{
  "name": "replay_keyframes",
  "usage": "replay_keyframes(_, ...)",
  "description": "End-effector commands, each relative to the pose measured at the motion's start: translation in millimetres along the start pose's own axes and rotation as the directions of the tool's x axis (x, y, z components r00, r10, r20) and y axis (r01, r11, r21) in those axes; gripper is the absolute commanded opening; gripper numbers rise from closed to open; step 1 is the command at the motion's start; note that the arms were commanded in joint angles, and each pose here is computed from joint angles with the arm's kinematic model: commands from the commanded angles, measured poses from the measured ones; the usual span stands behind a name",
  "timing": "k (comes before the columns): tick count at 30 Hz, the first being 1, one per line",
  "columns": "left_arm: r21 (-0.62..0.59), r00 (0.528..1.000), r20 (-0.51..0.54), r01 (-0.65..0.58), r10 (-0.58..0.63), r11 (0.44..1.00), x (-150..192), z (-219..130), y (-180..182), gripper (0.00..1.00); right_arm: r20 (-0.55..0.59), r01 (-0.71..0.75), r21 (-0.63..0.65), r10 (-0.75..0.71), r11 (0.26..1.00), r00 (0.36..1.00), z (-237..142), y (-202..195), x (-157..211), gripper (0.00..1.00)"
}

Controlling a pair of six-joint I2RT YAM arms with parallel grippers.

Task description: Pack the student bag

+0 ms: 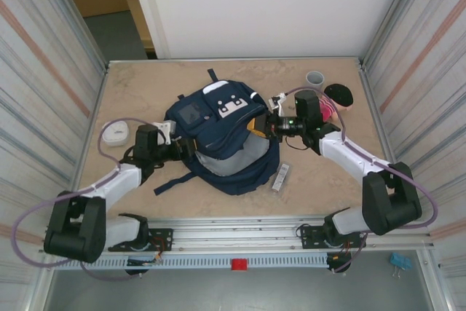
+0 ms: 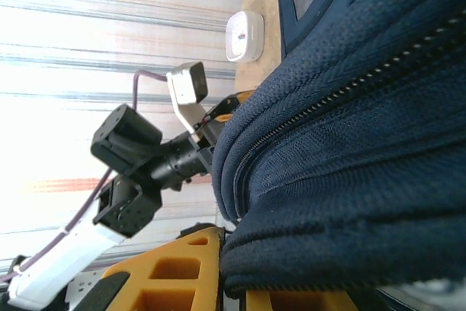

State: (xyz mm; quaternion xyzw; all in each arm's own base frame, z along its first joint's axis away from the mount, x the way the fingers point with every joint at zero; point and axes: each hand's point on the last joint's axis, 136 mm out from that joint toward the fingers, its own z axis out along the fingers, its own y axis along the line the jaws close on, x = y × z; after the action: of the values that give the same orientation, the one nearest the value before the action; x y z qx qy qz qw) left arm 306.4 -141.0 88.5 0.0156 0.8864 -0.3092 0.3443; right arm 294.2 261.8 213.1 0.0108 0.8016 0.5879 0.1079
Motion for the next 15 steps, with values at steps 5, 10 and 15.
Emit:
replay_keyframes(5, 0.196, 0.997, 0.05, -0.069, 0.06, 0.978, -1.8, 15.8, -21.7, 0.69, -0.024, 0.063, -0.04, -0.064, 0.997, 0.998, -7.4, 14.5, -12.3, 0.12)
replay_keyframes(10, 0.274, 0.999, 0.031, -0.029, 0.022, 0.961, 12.2, 12.5, -31.1, 0.53, -0.016, 0.047, -0.033, -0.048, 0.998, 0.999, -13.1, 9.2, -19.7, 0.12)
replay_keyframes(15, 0.286, 0.997, 0.031, -0.072, 0.066, 0.955, 26.8, 3.4, -42.4, 0.48, 0.002, 0.04, -0.032, -0.04, 0.999, 0.999, -20.6, 4.9, -29.7, 0.11)
